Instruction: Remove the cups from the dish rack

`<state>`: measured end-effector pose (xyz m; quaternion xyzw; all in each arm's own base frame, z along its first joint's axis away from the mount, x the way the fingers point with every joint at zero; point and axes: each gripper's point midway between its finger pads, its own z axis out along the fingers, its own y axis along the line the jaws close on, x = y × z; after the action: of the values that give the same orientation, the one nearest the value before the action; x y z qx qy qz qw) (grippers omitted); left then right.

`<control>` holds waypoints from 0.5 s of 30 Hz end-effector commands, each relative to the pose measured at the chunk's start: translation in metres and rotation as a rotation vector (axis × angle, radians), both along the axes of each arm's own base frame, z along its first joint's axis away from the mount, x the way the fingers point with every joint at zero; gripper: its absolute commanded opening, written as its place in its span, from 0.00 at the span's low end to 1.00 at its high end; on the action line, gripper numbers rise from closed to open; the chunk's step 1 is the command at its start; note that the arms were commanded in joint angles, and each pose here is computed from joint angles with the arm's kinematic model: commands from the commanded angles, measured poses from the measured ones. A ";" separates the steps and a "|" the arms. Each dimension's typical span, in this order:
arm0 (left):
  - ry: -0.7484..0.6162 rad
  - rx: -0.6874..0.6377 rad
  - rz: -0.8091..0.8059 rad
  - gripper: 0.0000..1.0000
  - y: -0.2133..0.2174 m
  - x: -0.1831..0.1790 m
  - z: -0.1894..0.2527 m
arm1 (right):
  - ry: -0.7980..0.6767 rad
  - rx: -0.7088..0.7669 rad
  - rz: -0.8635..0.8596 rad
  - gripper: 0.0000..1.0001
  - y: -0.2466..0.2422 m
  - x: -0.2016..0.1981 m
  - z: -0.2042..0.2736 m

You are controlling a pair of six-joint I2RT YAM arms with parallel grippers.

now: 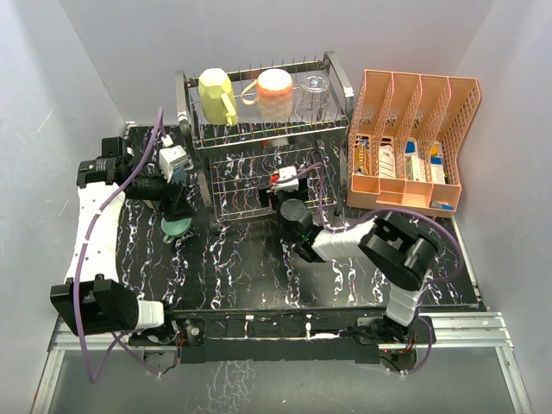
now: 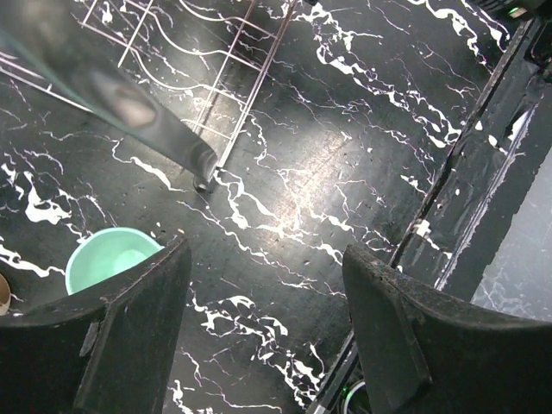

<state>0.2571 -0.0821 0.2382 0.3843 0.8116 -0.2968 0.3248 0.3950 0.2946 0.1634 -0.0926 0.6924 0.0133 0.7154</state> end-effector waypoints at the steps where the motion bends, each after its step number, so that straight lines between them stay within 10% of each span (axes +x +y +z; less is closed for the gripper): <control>1: -0.085 -0.012 -0.073 0.69 -0.014 -0.016 0.009 | -0.048 0.257 -0.010 0.25 -0.006 -0.020 0.058; 15: -0.433 0.072 -0.212 0.68 -0.059 -0.017 0.012 | 0.361 0.907 0.182 0.26 0.015 -0.100 0.098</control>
<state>0.2300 -0.1285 0.2271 0.5027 0.7376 -0.2493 0.3755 0.3242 0.3013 0.2481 0.0772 0.7104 0.2562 0.6509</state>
